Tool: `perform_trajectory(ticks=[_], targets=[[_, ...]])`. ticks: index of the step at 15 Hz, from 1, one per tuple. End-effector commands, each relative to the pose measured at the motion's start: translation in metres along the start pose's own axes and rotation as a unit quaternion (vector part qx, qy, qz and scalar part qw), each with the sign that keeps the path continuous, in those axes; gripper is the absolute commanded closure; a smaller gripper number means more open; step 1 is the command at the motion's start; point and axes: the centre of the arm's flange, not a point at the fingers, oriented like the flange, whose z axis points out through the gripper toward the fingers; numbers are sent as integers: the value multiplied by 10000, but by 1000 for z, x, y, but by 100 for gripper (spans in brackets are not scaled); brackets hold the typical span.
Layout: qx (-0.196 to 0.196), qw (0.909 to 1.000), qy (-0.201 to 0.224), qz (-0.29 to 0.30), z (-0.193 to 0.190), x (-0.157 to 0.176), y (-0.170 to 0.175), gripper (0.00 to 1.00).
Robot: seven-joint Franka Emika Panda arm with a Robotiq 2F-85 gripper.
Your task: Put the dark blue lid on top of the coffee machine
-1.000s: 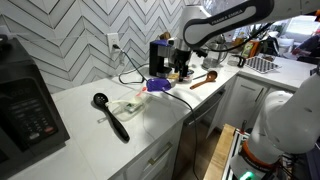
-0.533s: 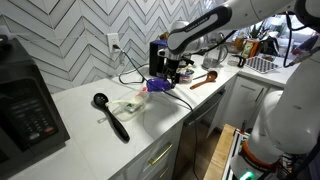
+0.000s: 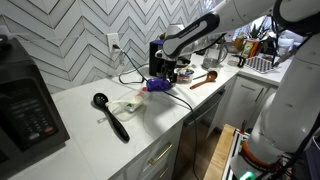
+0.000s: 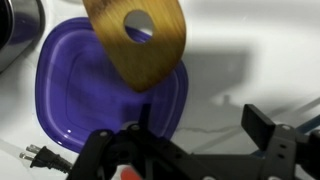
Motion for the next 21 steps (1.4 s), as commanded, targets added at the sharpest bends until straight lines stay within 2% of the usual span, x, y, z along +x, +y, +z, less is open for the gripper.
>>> perform_trajectory(ticks=[1,2,3,4,7,10,11,12,16,17,18,20,21], targets=[[-65,9996,-287,43,24,2,5,21],[-94,9994,-322,63,28,3,4,28],[-107,9994,-323,66,31,6,4,43],[-124,9994,-322,82,33,9,4,48],[-159,9993,-322,76,36,18,-2,54],[-202,9993,-303,92,37,26,-5,53],[-209,9992,-309,114,38,28,-5,58],[-210,9992,-317,129,39,29,-5,66],[-228,9990,-302,222,43,30,-4,82],[-234,9990,-296,253,43,30,-3,75],[-238,9990,-288,261,43,30,-3,74],[-245,9989,-274,292,42,30,-3,64],[-244,9989,-281,301,42,31,-3,55]])
